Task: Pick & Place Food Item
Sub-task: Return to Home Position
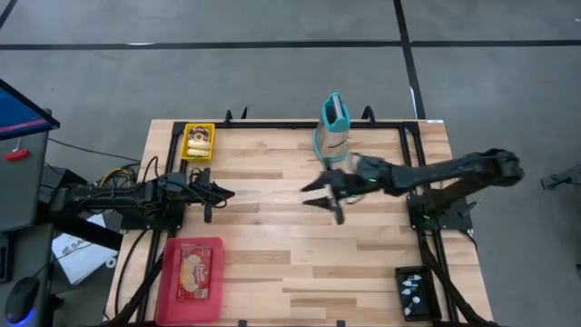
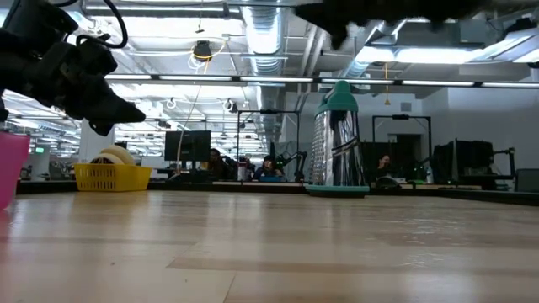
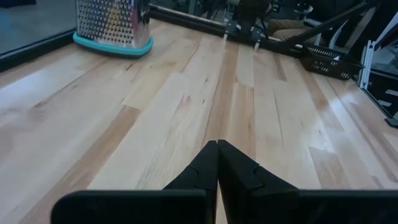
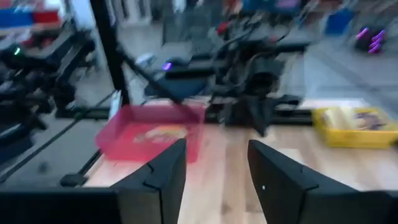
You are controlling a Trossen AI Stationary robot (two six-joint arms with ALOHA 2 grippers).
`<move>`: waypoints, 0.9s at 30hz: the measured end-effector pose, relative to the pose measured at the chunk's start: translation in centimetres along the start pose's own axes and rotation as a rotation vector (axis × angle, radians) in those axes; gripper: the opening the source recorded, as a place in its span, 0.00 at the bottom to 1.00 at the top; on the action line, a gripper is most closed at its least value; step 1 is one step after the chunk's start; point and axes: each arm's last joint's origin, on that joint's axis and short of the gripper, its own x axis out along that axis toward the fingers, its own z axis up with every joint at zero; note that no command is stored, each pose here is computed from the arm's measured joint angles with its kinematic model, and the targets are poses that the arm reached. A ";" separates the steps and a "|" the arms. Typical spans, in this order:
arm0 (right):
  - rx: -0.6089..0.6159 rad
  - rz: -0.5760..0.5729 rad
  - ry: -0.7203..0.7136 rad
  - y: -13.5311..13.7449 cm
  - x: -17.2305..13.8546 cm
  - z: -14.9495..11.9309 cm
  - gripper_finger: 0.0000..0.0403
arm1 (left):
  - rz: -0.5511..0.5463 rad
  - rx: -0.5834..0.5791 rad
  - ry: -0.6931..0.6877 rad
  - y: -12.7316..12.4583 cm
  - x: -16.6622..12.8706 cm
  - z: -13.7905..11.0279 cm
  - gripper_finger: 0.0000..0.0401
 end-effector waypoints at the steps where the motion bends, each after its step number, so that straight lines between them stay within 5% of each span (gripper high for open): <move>1: -0.006 -0.021 -0.037 0.2 -1.2 -0.9 0.41 | 0.001 0.000 0.003 0.0 0.0 0.0 0.00; 12: 0.061 -0.071 -0.162 1.6 -11.7 -10.2 0.40 | 0.003 0.001 0.013 0.0 0.2 -0.1 0.00; 27: 0.054 -0.090 -0.198 1.8 -15.1 -13.3 0.40 | 0.003 0.001 0.013 0.0 0.2 -0.1 0.00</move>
